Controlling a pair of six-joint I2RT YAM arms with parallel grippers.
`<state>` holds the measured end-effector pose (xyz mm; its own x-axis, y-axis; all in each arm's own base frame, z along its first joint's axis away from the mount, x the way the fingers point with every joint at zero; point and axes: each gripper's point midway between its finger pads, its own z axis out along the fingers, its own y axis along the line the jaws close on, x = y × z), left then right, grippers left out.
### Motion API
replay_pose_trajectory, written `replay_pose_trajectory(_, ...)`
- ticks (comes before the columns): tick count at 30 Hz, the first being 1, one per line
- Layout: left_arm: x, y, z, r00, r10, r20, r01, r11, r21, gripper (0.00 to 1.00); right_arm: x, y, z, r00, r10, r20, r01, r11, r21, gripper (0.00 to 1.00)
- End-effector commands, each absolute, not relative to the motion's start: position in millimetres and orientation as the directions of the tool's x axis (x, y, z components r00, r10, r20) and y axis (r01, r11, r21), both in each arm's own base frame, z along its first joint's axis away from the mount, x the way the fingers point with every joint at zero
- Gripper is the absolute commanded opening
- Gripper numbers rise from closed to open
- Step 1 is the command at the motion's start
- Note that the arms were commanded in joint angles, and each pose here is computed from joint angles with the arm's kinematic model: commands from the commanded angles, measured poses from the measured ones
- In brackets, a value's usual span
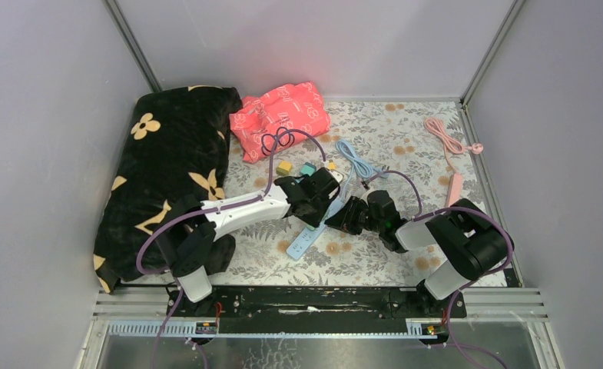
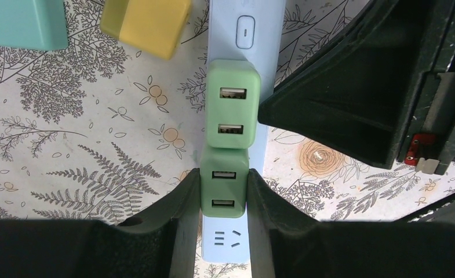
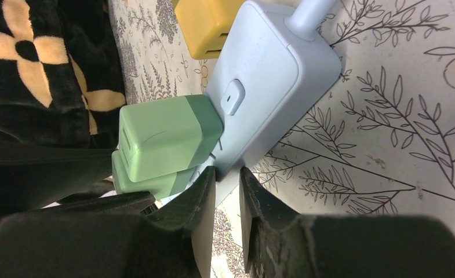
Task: Insert the plug
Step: Insert the plug into the socket.
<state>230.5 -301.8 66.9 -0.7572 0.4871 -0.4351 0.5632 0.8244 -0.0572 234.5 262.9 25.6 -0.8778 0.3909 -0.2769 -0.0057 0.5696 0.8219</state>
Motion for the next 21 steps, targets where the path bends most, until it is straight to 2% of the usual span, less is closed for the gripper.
replay_pose_trajectory(1,210.0,-270.7,14.6,-0.82,0.501,-0.276,0.529,0.848,-0.033,0.0,235.6,263.8,12.2,-0.875,0.365,-0.319,-0.015,0.638,0.77,0.25)
replay_pose_trajectory(10,208.3,-262.3,2.9,-0.834,0.495,-0.244,0.514,0.858,-0.015,0.0,235.0,266.6,12.8,-0.877,0.362,-0.316,-0.02,0.629,0.777,0.25)
replay_pose_trajectory(21,185.7,-288.4,-4.7,-0.798,0.551,-0.242,0.57,0.821,-0.01,0.0,234.9,269.0,13.4,-0.878,0.357,-0.318,-0.029,0.625,0.78,0.25)
